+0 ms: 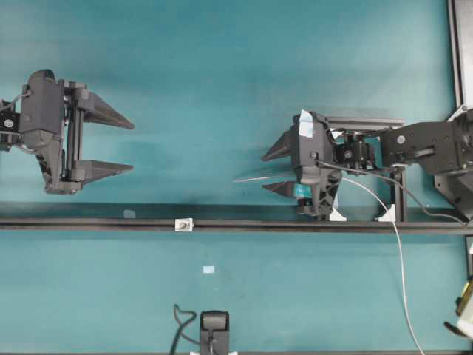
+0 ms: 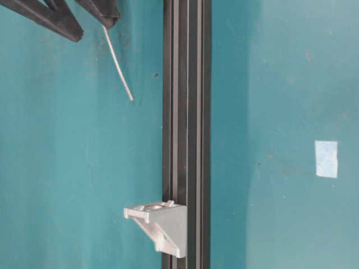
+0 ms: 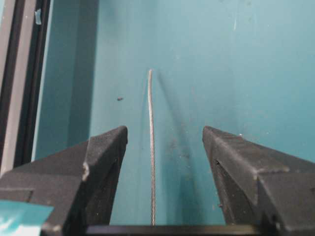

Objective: Insert the wire into the hole on the left side and pull it with the left arm.
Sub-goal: 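Close the right gripper on the white wire's free end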

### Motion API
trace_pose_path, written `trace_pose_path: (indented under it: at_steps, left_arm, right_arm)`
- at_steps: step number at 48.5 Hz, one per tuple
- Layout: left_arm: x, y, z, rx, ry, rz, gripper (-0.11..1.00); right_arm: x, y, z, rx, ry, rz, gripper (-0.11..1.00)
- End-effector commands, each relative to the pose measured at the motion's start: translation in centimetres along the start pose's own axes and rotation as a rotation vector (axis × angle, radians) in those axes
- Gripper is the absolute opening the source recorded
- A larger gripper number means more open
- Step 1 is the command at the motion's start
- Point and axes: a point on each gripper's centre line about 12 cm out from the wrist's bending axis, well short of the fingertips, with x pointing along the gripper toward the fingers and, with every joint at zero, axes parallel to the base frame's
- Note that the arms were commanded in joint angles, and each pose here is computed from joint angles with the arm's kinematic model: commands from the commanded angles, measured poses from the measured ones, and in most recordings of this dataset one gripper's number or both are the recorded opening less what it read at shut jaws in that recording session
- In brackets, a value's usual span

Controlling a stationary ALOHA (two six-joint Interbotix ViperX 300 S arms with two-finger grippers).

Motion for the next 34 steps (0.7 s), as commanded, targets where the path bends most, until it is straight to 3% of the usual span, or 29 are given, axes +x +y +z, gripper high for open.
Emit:
trace_pose_path:
  at_steps: [1,34]
  left_arm:
    - [0.11,-0.12,0.91,-0.002,-0.032,-0.004,0.81]
    - [0.11,-0.12,0.91,-0.002,-0.032,-0.004,0.81]
  right_arm:
    - [0.24,0.28,0.68,-0.002,-0.017,0.007,0.7]
    - [0.64,0.2,0.6,0.001,-0.013,0.004,0.66]
